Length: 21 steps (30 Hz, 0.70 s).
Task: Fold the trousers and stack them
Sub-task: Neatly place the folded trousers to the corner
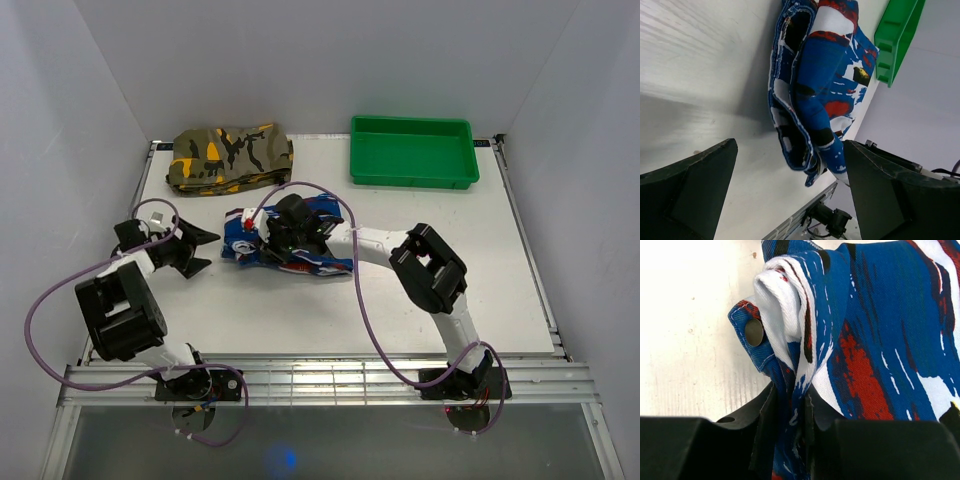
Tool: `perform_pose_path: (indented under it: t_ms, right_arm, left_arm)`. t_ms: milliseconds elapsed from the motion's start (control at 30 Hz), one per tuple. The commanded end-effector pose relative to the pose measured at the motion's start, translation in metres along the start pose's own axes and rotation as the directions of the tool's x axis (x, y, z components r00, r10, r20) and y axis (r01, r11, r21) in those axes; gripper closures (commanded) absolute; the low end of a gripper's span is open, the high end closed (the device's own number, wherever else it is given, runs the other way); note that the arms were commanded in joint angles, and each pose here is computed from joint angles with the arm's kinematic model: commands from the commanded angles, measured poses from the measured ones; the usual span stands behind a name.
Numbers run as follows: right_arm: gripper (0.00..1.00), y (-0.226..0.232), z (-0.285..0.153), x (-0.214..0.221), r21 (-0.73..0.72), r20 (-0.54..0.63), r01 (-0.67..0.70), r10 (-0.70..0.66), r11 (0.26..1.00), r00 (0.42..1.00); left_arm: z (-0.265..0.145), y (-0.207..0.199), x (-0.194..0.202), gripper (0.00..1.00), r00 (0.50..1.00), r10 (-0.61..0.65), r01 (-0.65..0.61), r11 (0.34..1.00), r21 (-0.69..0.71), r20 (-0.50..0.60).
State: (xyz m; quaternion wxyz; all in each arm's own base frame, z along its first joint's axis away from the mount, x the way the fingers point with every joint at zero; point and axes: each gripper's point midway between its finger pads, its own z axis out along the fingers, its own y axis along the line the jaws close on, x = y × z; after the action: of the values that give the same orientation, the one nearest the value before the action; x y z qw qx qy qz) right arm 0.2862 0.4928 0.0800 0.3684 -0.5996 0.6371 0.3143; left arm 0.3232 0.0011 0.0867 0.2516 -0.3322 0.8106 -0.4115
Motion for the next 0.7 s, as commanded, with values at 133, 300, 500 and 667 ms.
perform_pose_path:
  t_ms: [133, 300, 500, 667]
  right_arm:
    - [0.92, 0.010, -0.019, -0.051, -0.020, 0.107, 0.067, -0.064, 0.998, 0.992]
    - [0.92, 0.013, -0.017, -0.044, -0.018, 0.093, 0.083, -0.081, 0.996, 0.992]
    - [0.92, -0.003, -0.010, -0.054, 0.046, 0.105, 0.057, -0.062, 0.997, 0.993]
    - [0.92, -0.005, -0.004, -0.061, 0.053, 0.118, 0.039, -0.045, 0.998, 0.992]
  left_arm:
    - [0.030, -0.018, 0.012, 0.02, 0.997, -0.017, 0.017, 1.000, -0.010, -0.071]
    - [0.043, -0.023, 0.033, 0.02, 0.991, 0.003, -0.004, 1.000, -0.007, -0.131]
    - [0.041, -0.022, 0.059, 0.02, 0.979, -0.020, 0.024, 1.000, 0.018, -0.202]
    - [0.041, -0.029, 0.061, 0.13, 0.975, -0.040, 0.053, 0.997, 0.053, -0.218]
